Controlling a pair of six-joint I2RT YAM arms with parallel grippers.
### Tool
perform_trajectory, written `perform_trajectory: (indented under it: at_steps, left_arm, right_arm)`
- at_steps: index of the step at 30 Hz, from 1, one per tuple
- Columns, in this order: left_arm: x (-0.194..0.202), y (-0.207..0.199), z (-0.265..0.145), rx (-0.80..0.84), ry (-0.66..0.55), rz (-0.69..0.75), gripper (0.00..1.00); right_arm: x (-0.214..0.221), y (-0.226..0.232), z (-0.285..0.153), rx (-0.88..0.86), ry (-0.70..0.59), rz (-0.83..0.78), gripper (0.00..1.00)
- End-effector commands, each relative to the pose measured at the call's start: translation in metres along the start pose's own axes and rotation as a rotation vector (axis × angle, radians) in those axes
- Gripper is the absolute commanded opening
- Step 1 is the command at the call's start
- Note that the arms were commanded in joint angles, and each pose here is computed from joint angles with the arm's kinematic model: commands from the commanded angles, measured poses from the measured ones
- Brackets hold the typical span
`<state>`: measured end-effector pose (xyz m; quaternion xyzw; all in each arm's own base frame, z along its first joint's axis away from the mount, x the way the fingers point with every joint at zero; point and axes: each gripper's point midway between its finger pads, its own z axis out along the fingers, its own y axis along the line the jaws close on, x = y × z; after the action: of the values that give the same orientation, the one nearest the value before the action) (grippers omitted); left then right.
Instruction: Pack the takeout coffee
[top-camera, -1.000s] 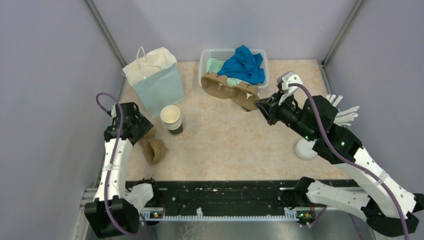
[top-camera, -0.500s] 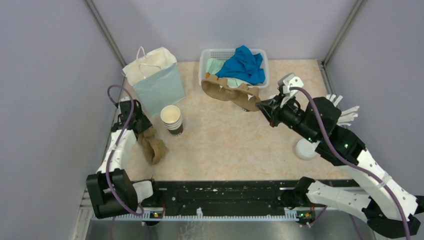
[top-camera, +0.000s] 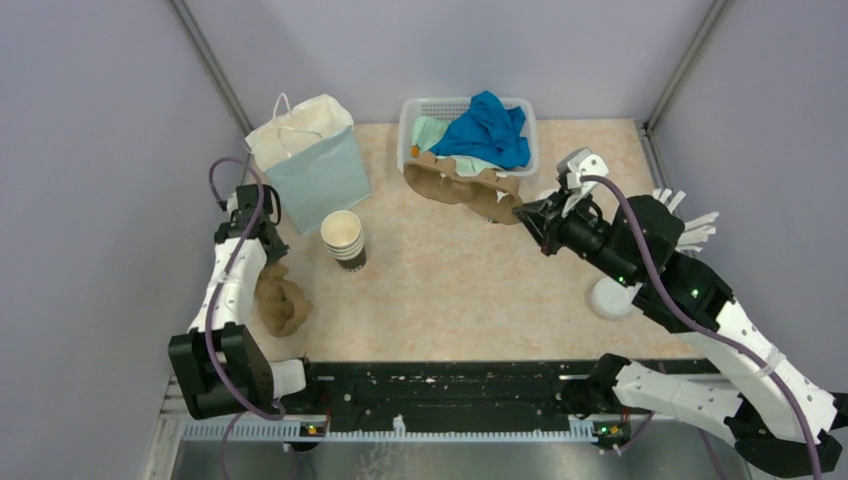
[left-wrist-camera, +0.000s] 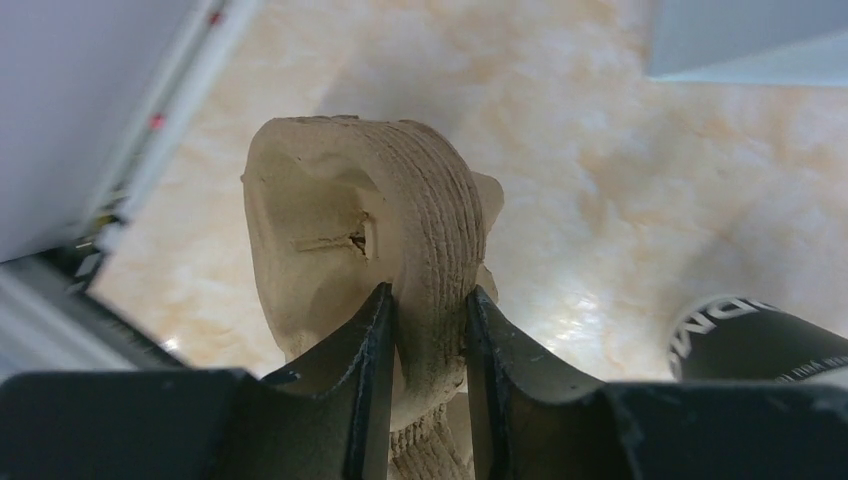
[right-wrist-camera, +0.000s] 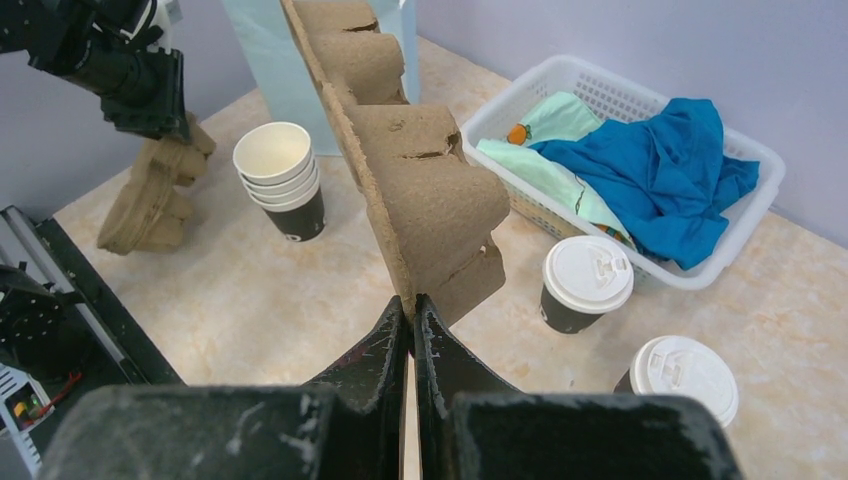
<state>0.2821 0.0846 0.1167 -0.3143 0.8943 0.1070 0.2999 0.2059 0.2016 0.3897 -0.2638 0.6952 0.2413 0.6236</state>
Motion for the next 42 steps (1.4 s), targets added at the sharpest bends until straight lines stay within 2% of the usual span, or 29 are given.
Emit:
perform_trajectory:
  at_steps: [1, 6, 8, 9, 10, 11, 12, 16, 18, 20, 22, 24, 27, 31, 37, 39, 42]
  left_arm:
    - [-0.01, 0.056, -0.025, -0.298, 0.023, 0.064, 0.25]
    - [0.003, 0.072, -0.011, -0.394, 0.104, 0.151, 0.27]
    - [0.006, 0.071, -0.005, -0.402, 0.129, 0.158, 0.31]
    - [0.005, 0.069, -0.004, -0.404, 0.135, 0.153, 0.37]
    - [0.003, 0.068, -0.005, -0.408, 0.14, 0.137, 0.46]
    - [-0.001, 0.067, -0.008, -0.413, 0.141, 0.123, 0.59]
    - [-0.006, 0.064, -0.012, -0.403, 0.136, 0.108, 0.65]
    - [-0.031, 0.043, -0.04, -0.283, 0.099, 0.026, 0.75]
    - [-0.051, 0.029, -0.063, -0.179, 0.039, -0.025, 0.78]
    - [-0.079, 0.001, -0.09, 0.02, -0.074, -0.042, 0.79]
    - [-0.11, -0.031, -0.122, 0.259, -0.241, -0.034, 0.8]
    - [-0.15, -0.059, -0.163, 0.476, -0.474, -0.062, 0.82]
    - [-0.176, -0.081, -0.206, 0.67, -0.634, -0.087, 0.86]
    - [-0.198, -0.116, -0.222, 0.818, -0.674, 0.071, 0.85]
    - [-0.212, -0.134, -0.213, 0.833, -0.688, 0.285, 0.84]
    - [-0.217, -0.132, -0.206, 0.803, -0.69, 0.29, 0.89]
    - [-0.221, -0.134, -0.194, 0.778, -0.611, 0.216, 0.95]
  right_arm:
    - [-0.021, -0.002, -0.01, -0.003, -0.074, -0.02, 0.0]
    - [-0.023, -0.008, -0.015, 0.023, -0.085, -0.054, 0.0]
    - [-0.023, -0.009, -0.017, 0.027, -0.085, -0.058, 0.0]
    - [-0.023, -0.01, -0.017, 0.028, -0.084, -0.059, 0.0]
    - [-0.024, -0.01, -0.018, 0.031, -0.083, -0.059, 0.0]
    - [-0.023, -0.011, -0.019, 0.035, -0.079, -0.06, 0.0]
    - [-0.023, -0.012, -0.02, 0.04, -0.079, -0.06, 0.0]
    - [-0.024, -0.014, -0.021, 0.05, -0.075, -0.064, 0.0]
    - [-0.025, -0.014, -0.021, 0.048, -0.067, -0.072, 0.0]
    - [-0.026, -0.015, -0.021, 0.054, -0.061, -0.078, 0.0]
    - [-0.027, -0.016, -0.021, 0.059, -0.055, -0.083, 0.0]
    - [-0.027, -0.016, -0.02, 0.058, -0.048, -0.083, 0.0]
    - [-0.027, -0.014, -0.018, 0.049, -0.034, -0.079, 0.0]
    - [-0.03, -0.014, -0.018, 0.051, -0.022, -0.058, 0.0]
    - [-0.036, -0.015, -0.022, 0.067, -0.03, -0.02, 0.0]
    - [-0.037, -0.014, -0.022, 0.071, -0.03, 0.017, 0.0]
    - [-0.039, -0.013, -0.021, 0.07, -0.026, 0.037, 0.0]
